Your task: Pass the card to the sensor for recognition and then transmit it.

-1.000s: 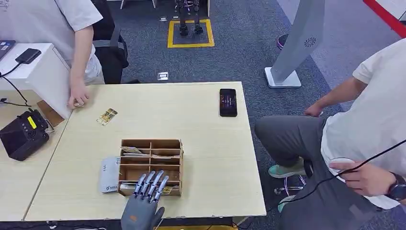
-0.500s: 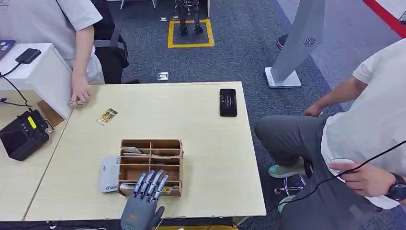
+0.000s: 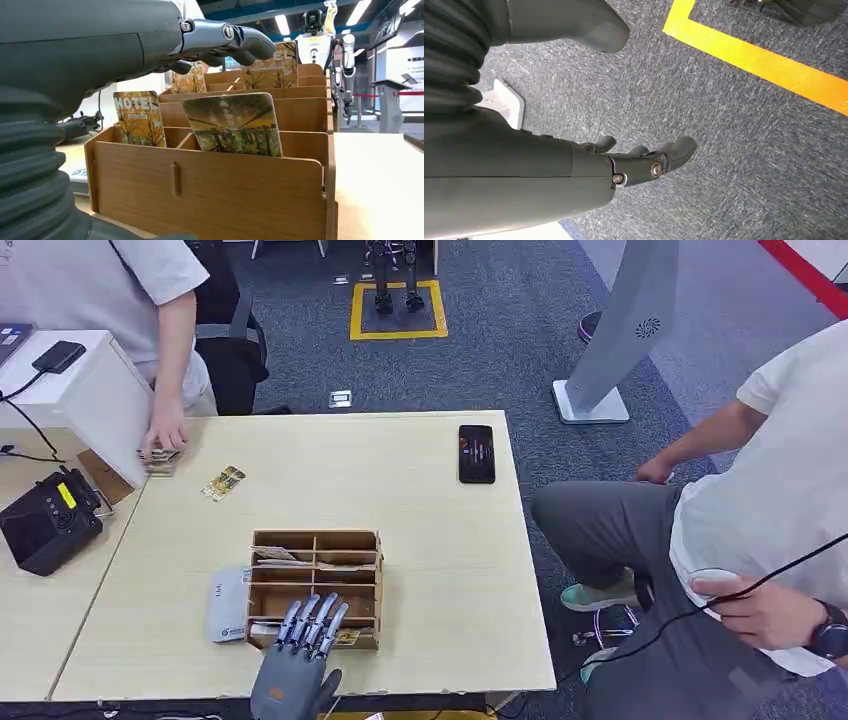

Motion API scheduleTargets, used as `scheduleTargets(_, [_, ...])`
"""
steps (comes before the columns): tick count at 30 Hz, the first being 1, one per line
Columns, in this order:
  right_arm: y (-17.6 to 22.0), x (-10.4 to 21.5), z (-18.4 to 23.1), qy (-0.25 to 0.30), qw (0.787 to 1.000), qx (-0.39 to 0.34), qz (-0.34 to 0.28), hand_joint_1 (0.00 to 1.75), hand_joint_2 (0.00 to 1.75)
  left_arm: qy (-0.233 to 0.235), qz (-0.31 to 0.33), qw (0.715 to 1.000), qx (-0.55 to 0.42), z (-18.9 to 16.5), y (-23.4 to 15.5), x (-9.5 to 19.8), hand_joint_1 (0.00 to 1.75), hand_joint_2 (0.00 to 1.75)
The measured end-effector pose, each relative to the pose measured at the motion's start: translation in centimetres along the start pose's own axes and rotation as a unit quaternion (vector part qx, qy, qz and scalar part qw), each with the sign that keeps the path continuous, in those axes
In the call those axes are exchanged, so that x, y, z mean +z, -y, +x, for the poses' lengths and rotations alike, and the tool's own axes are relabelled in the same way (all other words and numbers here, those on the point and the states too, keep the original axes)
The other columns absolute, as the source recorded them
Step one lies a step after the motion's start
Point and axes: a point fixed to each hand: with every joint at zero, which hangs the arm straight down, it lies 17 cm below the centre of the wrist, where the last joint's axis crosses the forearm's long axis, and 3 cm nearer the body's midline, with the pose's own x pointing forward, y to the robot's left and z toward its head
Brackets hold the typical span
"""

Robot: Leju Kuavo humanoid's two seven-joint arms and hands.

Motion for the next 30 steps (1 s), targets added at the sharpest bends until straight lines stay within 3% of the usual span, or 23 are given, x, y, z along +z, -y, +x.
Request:
scheduleTargets(4, [0.0, 0.0, 0.0, 0.0, 1.0, 0.0, 0.0, 0.0, 1.75, -0.002, 0.0, 1.0, 0.0, -0.05, 0.01, 0.01, 0.0, 1.75])
scheduleTargets(5, [0.0, 0.0, 0.0, 0.0, 1.0, 0.0, 0.0, 0.0, 1.75, -0.002, 0.0, 1.0, 0.0, -0.07, 0.01, 0.01, 1.75, 1.75])
scheduleTargets(30, [-0.01, 0.0, 0.02, 0.001, 1.0, 0.001, 0.0, 0.0, 1.75, 0.012, 0.007, 1.0, 0.002, 0.32, -0.25, -0.26, 1.75, 1.75])
